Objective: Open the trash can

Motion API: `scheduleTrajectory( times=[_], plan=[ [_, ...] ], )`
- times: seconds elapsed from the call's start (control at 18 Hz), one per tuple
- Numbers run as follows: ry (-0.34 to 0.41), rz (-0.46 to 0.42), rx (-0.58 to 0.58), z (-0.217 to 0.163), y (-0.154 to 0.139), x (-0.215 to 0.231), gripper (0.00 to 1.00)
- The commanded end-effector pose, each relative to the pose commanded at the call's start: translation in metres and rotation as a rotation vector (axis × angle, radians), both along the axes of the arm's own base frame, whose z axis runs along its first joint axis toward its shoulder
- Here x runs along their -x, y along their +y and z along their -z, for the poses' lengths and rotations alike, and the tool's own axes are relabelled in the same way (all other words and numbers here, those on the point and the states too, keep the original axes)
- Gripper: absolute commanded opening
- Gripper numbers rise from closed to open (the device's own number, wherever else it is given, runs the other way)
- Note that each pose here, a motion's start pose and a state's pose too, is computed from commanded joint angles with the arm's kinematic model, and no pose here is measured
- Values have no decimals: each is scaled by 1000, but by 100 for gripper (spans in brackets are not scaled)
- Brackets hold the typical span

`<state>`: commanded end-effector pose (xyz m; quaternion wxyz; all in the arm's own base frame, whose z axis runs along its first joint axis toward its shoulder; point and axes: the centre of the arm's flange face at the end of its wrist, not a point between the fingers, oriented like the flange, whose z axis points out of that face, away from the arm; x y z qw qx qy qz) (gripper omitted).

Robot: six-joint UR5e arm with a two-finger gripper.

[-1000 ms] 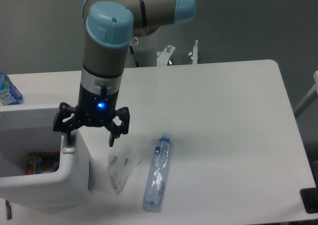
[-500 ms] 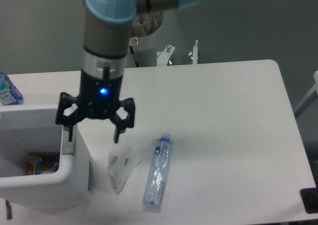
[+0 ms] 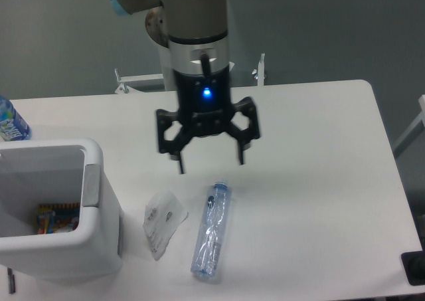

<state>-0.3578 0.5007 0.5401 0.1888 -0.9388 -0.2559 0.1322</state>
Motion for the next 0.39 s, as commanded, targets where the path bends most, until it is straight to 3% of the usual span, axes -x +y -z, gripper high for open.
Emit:
scheduleTrajectory(
  times=[0.39],
  plan=[
    [1, 188, 164, 11, -50, 33, 100]
  ],
)
